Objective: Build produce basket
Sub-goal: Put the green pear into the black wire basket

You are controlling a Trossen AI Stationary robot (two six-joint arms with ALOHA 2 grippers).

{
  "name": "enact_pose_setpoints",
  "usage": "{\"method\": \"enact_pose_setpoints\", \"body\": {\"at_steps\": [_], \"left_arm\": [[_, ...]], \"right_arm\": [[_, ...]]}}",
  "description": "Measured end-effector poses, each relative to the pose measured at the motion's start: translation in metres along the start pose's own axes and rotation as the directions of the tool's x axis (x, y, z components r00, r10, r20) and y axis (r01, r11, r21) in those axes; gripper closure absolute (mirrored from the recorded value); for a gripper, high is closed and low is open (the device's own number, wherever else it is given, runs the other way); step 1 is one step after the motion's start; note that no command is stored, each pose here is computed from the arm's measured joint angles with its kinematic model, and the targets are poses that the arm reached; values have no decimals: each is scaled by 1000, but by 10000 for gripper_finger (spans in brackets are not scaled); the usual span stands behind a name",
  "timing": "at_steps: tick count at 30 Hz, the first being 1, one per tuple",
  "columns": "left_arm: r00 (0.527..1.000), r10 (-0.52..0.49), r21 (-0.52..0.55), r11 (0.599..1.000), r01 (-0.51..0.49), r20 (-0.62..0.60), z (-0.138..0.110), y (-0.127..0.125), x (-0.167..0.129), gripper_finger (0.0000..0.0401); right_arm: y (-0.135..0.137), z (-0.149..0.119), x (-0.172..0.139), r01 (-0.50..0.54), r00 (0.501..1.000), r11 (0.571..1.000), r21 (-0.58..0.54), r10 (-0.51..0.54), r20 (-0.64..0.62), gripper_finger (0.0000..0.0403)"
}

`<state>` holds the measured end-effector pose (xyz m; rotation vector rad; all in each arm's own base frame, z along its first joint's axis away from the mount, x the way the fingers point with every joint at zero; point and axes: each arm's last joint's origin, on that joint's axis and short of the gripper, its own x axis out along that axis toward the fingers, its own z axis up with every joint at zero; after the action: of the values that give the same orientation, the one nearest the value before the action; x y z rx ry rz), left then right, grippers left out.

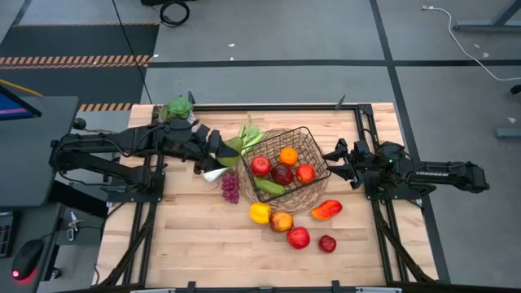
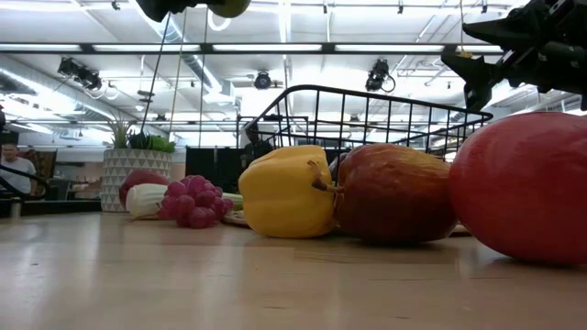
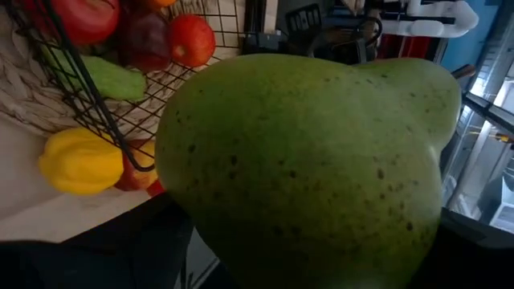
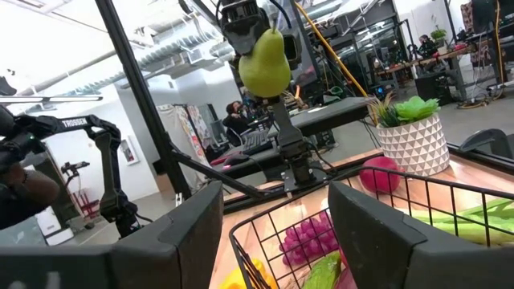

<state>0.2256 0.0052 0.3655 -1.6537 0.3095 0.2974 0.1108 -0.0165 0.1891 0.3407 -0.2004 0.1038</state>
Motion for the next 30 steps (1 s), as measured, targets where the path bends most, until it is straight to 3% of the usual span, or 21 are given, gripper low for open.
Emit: {"method": "enact_pose_setpoints", "body": {"at_steps": [6, 15, 17, 21, 24, 30], "left_arm": [[1000, -1, 146, 989, -1, 13, 0, 0, 0, 55], [999, -6, 397, 918, -14, 49, 2, 0, 0, 55], [998, 1, 536, 844, -36, 65, 3, 0, 2, 55], [990, -17, 822, 560, -104, 137, 5, -1, 5, 55], [986, -27, 901, 412, -137, 162, 6, -2, 13, 55], [967, 172, 909, 340, -239, 190, 16, 24, 66, 55]], "right_arm": [[0, 0, 0, 0, 1000, 1000, 0, 0, 0, 172], [0, 0, 0, 0, 1000, 1000, 0, 0, 0, 172], [0, 0, 0, 0, 1000, 1000, 0, 0, 0, 172], [0, 0, 0, 0, 1000, 1000, 0, 0, 0, 172], [0, 0, 0, 0, 1000, 1000, 0, 0, 0, 172], [0, 0, 0, 1, 1000, 1000, 0, -1, 0, 172]]}}
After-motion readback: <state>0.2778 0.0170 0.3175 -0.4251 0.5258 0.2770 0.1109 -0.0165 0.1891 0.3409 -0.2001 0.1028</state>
